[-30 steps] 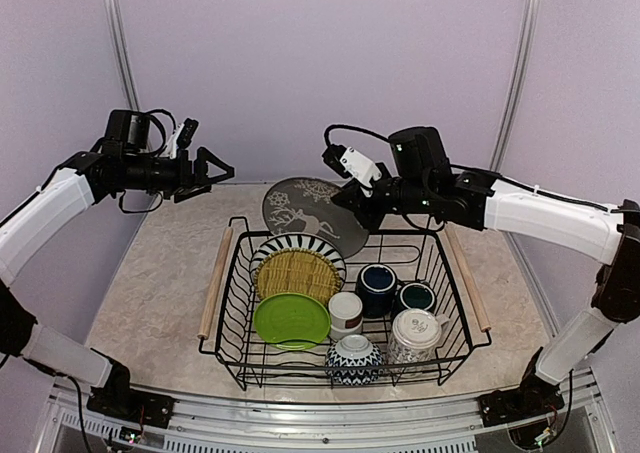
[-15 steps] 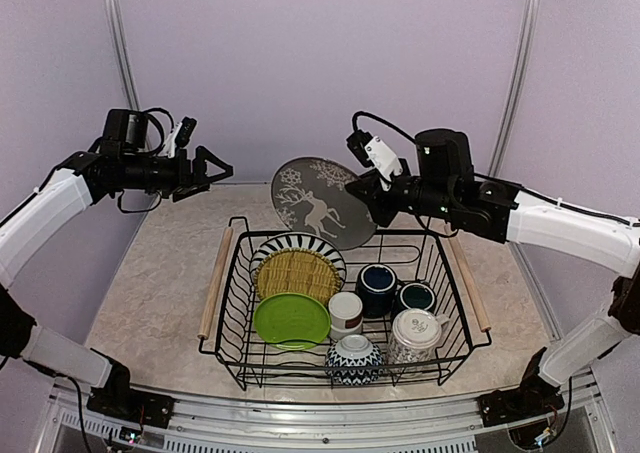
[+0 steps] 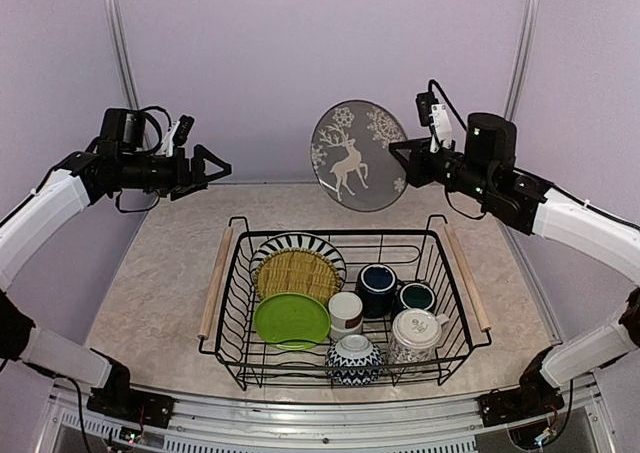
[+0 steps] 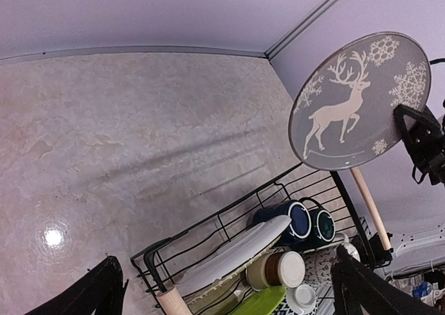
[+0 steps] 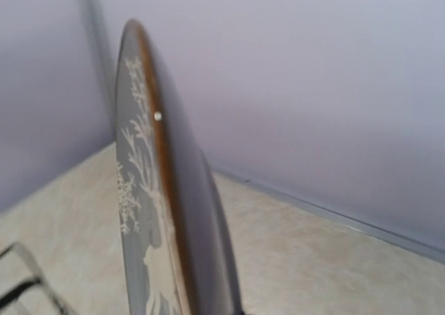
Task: Unload the mixed dishes from the dish rack
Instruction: Place the plate in the corner of the board.
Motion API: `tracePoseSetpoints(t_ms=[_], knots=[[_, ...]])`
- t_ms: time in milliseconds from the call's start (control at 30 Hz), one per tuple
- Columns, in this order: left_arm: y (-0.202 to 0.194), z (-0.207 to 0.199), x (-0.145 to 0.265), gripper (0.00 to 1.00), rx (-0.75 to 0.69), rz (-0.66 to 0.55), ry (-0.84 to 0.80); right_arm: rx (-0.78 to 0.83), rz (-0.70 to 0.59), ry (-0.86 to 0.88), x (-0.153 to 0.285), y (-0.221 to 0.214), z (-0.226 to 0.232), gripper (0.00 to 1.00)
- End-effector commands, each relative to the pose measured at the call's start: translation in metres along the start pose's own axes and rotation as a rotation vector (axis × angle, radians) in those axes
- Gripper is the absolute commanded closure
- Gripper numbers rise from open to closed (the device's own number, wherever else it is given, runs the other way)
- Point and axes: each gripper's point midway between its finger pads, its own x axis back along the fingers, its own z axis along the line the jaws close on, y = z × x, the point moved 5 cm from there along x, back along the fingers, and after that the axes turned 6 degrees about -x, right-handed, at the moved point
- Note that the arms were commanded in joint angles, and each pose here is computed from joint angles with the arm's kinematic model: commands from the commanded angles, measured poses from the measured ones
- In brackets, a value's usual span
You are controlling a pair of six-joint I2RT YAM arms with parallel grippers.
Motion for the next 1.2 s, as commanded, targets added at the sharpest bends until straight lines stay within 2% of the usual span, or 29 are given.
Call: tracePoseSetpoints(t_ms=[0,300,367,500,600,733,800,900,1167], knots=[[0.004,-0.007,0.006,0.01,-0.021,-0.026,-0.005,-0.232,-0.258,-0.037,0.027,0.06,-0.035,1.0],[0.003,-0.006,0.004,0.01,-0.016,-0.018,-0.01,-0.577,-0.369,-0.364,0.058,0.042,-0.161,1.0],[0.003,-0.007,0.004,0.01,-0.015,-0.016,-0.012,-0.626,-0.388,-0.394,0.065,0.035,-0.184,1.0],[0.002,-0.006,0.002,0.01,-0.011,-0.011,-0.016,-0.696,-0.341,-0.415,0.065,0.014,-0.223,1.0],[0.002,-0.006,0.002,0.01,-0.009,-0.009,-0.015,-0.699,-0.254,-0.362,0.05,0.001,-0.244,1.0],[0.002,-0.006,0.002,0.01,-0.009,-0.01,-0.015,-0.734,-0.019,-0.203,0.01,-0.033,-0.267,1.0],[0.002,-0.006,0.001,0.01,-0.008,-0.006,-0.018,-0.76,0.048,-0.119,-0.006,-0.051,-0.27,1.0],[0.001,-0.005,0.0,0.01,-0.005,-0.003,-0.019,-0.799,0.122,-0.01,-0.026,-0.074,-0.274,1.0],[0.0,-0.004,-0.003,0.01,-0.002,0.005,-0.019,-0.87,0.25,0.099,-0.057,-0.127,-0.286,1.0]])
